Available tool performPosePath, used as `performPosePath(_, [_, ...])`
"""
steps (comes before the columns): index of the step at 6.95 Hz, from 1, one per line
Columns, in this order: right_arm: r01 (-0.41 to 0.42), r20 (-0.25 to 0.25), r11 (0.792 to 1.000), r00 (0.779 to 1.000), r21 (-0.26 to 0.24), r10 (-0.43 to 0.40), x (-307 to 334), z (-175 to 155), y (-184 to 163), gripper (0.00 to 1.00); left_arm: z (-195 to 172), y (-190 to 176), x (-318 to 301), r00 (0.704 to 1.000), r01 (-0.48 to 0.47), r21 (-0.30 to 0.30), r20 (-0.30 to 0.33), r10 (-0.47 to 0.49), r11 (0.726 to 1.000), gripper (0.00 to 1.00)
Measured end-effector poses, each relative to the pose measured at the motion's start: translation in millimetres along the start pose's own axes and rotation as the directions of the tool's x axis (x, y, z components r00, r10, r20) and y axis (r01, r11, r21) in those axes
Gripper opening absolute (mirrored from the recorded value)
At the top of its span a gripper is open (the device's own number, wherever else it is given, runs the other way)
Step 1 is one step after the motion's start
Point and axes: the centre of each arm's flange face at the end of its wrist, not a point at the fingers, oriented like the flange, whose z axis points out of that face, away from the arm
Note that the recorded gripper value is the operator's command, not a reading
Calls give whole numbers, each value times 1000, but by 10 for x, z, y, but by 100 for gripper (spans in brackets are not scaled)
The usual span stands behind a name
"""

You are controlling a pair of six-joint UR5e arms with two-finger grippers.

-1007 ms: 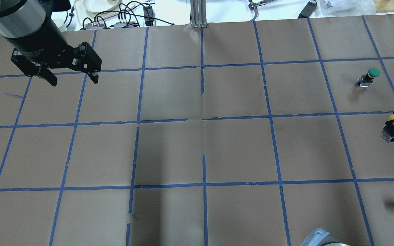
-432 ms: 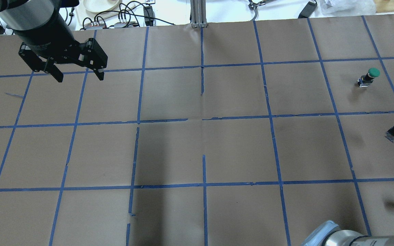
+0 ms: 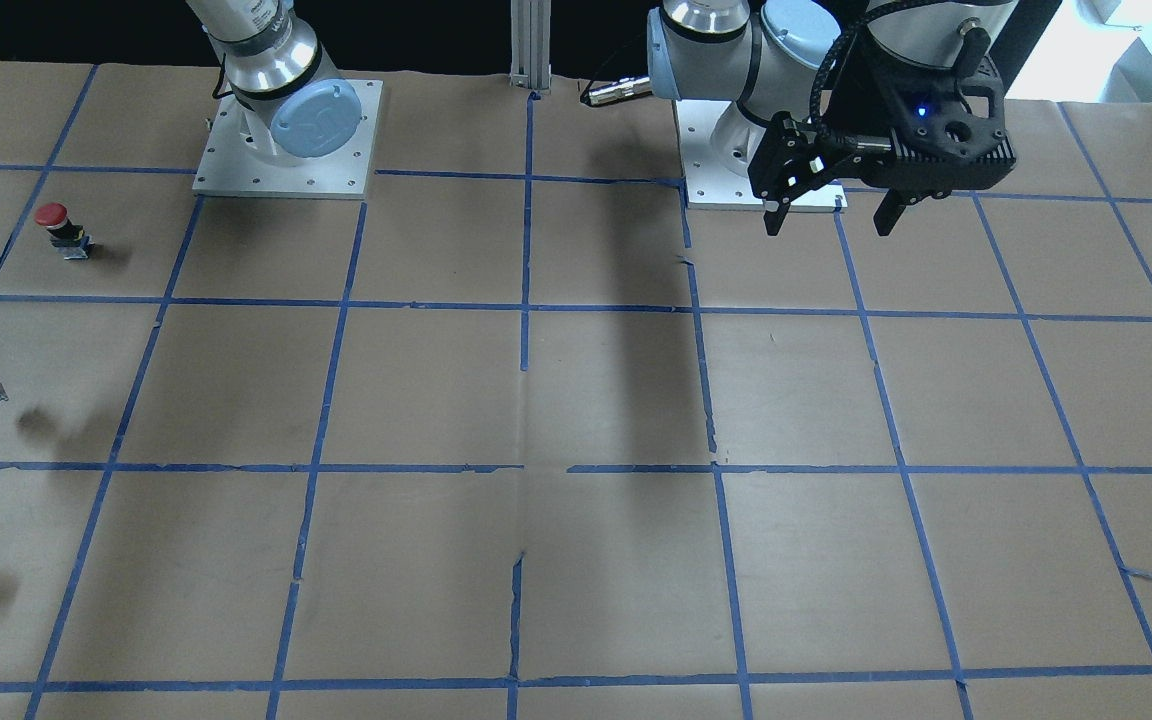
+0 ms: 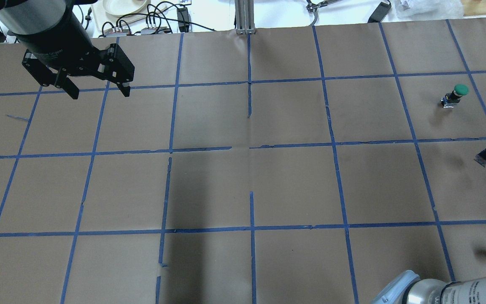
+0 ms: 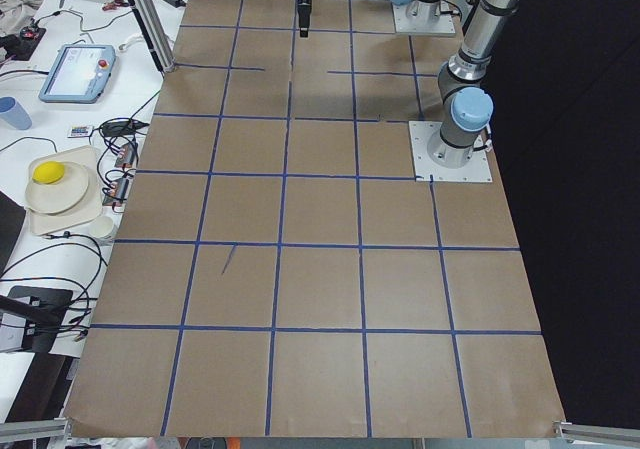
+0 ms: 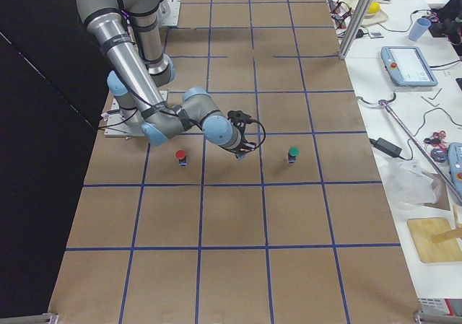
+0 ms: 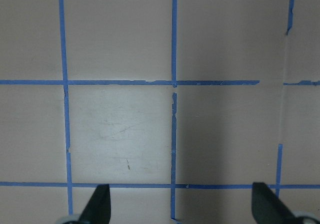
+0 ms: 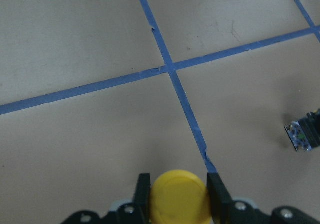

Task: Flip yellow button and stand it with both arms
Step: 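Lower the button upright onto the table with the right gripper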

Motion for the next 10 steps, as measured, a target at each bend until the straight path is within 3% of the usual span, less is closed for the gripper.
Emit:
performPosePath(3, [116,54,991,991,72,-120,-65,112,28,9,-19,-27,63,999,9,21,-51,-8,1000,100])
performPosePath(6, [115,82,990,989,87,-122,-102,215,89,24,-46,-13,134,997,-37,39,-68,40,999,100])
performPosePath(7, [105,94,990,989,96,-114,-114,283,131,53,-59,-10,188,994,-78,48,-69,81,996,100])
performPosePath(8, [95,115,991,988,98,-106,-135,317,156,97,-79,25,231,993,-95,54,-69,99,994,100])
performPosePath(10, [39,194,990,979,134,-65,-234,364,149,99,-62,73,222,993,-100,49,-60,103,994,100])
